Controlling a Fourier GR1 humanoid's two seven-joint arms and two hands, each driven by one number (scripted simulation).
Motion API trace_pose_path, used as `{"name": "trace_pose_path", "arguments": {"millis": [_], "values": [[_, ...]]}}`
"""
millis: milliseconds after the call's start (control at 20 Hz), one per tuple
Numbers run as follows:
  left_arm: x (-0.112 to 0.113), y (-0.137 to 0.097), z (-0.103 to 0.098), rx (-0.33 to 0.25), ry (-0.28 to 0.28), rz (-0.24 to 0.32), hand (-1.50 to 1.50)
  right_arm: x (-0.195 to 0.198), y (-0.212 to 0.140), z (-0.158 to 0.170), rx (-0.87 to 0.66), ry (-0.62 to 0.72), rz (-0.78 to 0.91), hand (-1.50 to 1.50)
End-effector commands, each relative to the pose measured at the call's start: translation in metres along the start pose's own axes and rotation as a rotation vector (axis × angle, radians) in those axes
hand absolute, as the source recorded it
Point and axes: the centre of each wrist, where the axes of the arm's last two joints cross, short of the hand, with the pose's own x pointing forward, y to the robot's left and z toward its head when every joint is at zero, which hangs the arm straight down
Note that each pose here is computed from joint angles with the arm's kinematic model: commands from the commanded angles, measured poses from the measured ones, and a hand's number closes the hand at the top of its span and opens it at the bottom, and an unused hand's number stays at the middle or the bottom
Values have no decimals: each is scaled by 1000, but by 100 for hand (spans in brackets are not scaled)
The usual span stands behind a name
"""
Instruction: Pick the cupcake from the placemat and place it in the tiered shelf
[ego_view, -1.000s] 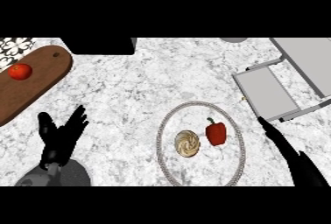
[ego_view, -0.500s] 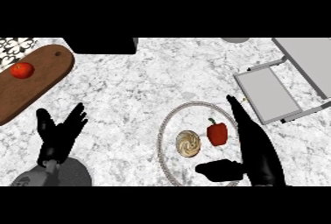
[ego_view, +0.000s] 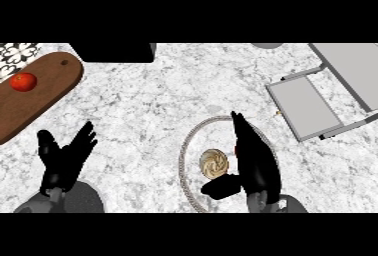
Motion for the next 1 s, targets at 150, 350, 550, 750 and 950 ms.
{"name": "trace_pose_path", "arguments": {"millis": [150,350,550,750,950], "values": [[-2,-5,-4,13,11,4,0,4,28,5,8,183,55,-150],[-7,-2,6,11,-9,0,0,-10,38,3,-28,209,114,-150],[0,4,1,24,0,1,0,-9,39,-4,-37,207,112,-150],[3,-16,3,-8,8,20,0,0,55,-10,-39,217,104,-150],[17,6,-4,-6,-8,-12,0,-10,65,-20,-50,238,135,-150]]}}
